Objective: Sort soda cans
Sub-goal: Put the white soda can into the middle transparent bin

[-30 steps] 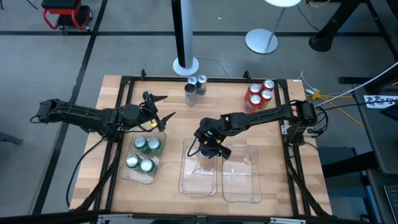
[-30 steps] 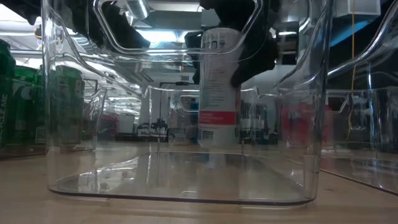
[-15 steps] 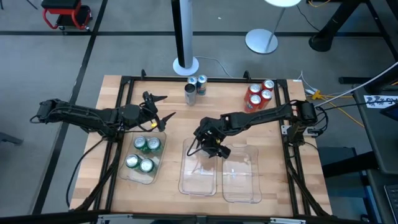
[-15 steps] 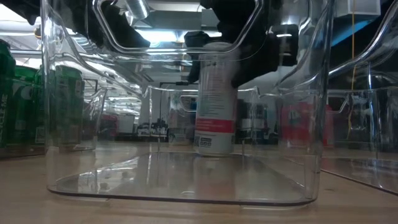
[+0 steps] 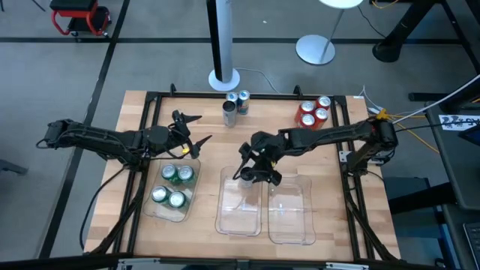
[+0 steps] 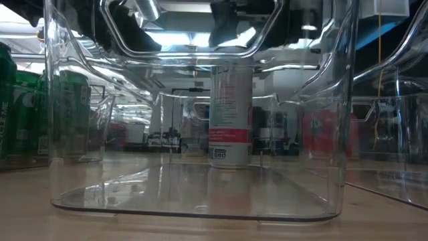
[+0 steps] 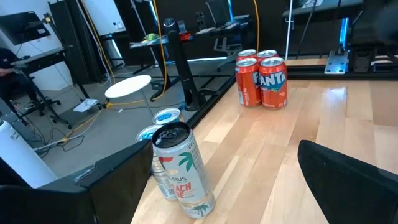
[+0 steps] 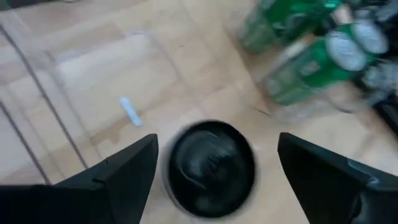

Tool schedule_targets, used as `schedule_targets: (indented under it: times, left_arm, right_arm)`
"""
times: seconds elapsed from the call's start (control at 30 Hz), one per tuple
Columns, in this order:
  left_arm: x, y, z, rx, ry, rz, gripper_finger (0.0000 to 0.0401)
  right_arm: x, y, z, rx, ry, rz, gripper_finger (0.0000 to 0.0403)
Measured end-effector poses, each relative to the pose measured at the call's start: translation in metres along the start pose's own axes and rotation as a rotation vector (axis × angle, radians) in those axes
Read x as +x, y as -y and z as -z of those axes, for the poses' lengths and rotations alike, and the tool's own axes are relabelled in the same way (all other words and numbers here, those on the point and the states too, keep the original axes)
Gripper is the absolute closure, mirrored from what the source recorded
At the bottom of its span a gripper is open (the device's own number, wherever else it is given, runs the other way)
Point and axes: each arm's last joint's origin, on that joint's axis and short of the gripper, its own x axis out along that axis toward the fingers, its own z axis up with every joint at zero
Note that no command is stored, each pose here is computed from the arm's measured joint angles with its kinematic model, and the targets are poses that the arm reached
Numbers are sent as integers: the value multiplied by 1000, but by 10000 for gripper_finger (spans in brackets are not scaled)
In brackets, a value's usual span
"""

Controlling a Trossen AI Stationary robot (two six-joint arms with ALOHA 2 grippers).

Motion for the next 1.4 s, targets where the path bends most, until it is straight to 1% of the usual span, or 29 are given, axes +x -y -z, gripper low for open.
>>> schedule_targets:
  times: [0.13,0.27,0.43,0.57,0.7,0.9,0.97,1.03,1.17,1.3,1.4]
  left_arm:
    - [0,0,0,0,0,0,13]
    - [0,0,0,0,0,0,13]
    - [0,0,0,0,0,0,13]
    - [0,0,0,-1,0,0,13]
    - [0,0,0,-1,0,0,13]
    - [0,0,0,4,0,0,13]
    - [0,0,0,5,-1,0,13]
    - [0,0,0,6,-1,0,13]
    - [0,0,0,9,-1,0,13]
    - [0,0,0,9,-1,0,13]
    - [0,0,0,8,0,0,13]
  right_arm:
    - [-20,9,3,7,-25,89,73]
    - [-38,22,12,7,-71,206,73]
    - [-53,46,33,35,-91,343,72]
    - [-67,67,58,69,-104,445,72]
    - [-83,86,82,115,-75,529,72]
    - [-79,106,116,197,-17,575,72]
    - [-79,110,122,191,-30,612,72]
    - [-81,113,127,189,-82,655,72]
    - [-80,115,129,199,-135,712,72]
    - [-78,118,129,209,-92,730,69]
    - [-77,122,128,208,-48,755,48]
